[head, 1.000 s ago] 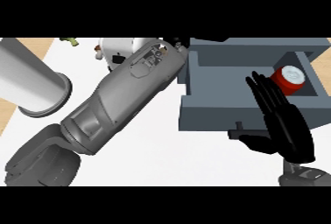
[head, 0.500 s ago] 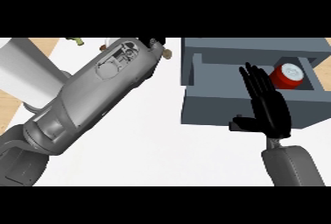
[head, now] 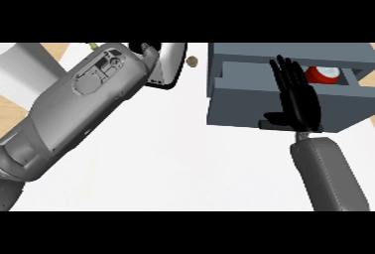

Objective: Pick up the can, place it into the drawer and close the drawer

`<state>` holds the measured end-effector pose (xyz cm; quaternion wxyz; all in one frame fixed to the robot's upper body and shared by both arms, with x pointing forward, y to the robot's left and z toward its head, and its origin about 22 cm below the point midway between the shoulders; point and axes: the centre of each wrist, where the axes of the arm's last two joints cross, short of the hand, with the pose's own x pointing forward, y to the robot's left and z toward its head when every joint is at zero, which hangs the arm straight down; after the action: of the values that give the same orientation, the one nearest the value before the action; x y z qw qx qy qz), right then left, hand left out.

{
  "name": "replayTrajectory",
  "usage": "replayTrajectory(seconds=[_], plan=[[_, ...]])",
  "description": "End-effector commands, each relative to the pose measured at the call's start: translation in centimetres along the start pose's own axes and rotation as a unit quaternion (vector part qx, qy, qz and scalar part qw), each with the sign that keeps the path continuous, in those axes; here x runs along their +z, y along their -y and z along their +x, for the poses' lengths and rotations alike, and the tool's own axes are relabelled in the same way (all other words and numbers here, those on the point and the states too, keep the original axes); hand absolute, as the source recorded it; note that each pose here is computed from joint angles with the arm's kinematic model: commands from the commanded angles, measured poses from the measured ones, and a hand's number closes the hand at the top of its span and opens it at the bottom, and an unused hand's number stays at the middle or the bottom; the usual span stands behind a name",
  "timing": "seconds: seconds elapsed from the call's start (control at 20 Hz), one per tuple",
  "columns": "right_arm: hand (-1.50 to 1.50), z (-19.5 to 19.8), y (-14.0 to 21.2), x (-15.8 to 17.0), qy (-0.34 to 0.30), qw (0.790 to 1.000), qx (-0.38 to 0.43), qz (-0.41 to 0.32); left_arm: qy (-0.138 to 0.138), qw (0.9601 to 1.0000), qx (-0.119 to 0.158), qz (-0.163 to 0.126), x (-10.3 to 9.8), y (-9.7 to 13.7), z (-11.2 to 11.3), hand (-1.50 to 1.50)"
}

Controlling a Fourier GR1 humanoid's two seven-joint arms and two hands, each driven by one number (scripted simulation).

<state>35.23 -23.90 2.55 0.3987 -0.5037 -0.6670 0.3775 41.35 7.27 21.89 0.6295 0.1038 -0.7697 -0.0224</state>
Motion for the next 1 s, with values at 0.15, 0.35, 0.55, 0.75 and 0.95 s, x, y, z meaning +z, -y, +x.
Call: replayTrajectory(seconds=[0.15,0.35,0.55,0.75,0.95], plan=[[-1.50,-0.9,-3.1,-0.7,-0.038,0.999,-0.003,0.005,-0.012,0.9998,-0.010,-0.009,1.0,-2.9,-1.6,-1.50],[-1.50,0.2,-3.0,-3.8,-0.044,0.999,0.003,-0.021,-0.015,0.9998,-0.007,-0.008,1.8,-3.6,-1.1,-1.50],[-1.50,-0.3,-1.9,-6.6,-0.039,0.999,-0.001,-0.034,-0.021,0.9997,-0.008,-0.003,1.5,-6.0,-1.9,-1.50],[-1.50,0.7,-2.9,-7.1,-0.037,0.999,0.014,-0.036,-0.018,0.9998,-0.005,-0.007,3.8,-4.2,-3.8,-1.50],[-1.50,0.8,0.3,-10.9,-0.048,0.998,0.011,-0.050,-0.019,0.9997,0.004,-0.017,4.6,-6.1,-4.1,-1.50]])
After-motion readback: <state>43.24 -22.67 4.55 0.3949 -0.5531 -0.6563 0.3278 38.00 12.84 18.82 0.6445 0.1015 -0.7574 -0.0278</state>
